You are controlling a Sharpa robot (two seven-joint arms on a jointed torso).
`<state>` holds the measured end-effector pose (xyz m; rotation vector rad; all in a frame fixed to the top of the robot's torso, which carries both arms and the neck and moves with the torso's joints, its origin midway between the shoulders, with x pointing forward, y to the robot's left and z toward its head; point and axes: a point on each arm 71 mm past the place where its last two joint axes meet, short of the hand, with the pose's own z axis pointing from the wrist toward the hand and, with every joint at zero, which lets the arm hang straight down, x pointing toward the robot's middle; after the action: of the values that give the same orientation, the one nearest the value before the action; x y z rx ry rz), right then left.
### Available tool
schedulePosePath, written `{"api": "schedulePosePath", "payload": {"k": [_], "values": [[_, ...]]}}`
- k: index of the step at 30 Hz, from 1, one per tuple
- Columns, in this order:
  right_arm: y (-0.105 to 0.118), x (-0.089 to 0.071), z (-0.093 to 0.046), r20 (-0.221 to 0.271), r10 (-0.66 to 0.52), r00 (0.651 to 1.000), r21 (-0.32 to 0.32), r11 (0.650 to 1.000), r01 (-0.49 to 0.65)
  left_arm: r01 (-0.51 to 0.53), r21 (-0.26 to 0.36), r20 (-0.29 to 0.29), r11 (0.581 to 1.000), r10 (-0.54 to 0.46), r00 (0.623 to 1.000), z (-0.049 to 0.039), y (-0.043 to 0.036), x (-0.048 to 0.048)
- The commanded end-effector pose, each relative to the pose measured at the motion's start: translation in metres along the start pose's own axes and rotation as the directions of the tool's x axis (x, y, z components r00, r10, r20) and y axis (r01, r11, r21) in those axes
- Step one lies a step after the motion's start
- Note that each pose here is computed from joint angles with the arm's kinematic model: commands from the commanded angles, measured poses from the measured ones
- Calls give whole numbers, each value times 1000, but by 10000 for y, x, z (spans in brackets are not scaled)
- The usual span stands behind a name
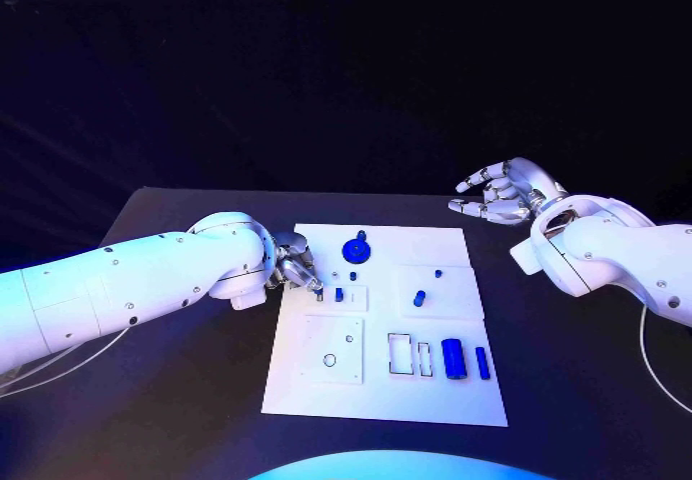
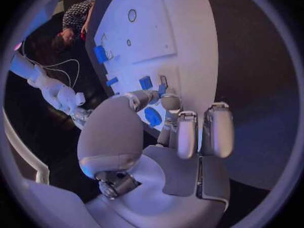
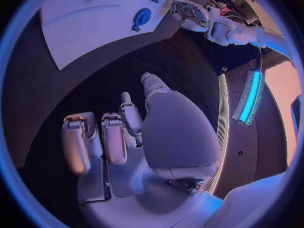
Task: Assemble the parts on the task board
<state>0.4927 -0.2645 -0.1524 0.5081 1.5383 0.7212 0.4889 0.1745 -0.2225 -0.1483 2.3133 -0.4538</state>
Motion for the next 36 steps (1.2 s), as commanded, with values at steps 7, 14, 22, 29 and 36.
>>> {"api": "schedulePosePath", "payload": {"k": [7, 14, 22, 29, 36], "values": [[9, 13, 0, -13, -4, 1000, -13, 1000, 4, -50, 3, -28, 999, 50, 998, -15, -26, 70], [5, 10, -1, -12, -4, 1000, -12, 1000, 4, -61, 3, -42, 998, 61, 997, -26, -25, 90], [6, 11, -1, -13, -4, 1000, -13, 1000, 4, -67, 1, -51, 998, 67, 996, -30, -18, 100], [3, 9, 0, -12, -5, 1000, -12, 1000, 4, -70, -3, -54, 998, 70, 996, -28, -5, 99], [6, 11, -1, -12, -4, 1000, -13, 1000, 4, -71, -3, -54, 998, 70, 996, -18, -16, 99]]}}
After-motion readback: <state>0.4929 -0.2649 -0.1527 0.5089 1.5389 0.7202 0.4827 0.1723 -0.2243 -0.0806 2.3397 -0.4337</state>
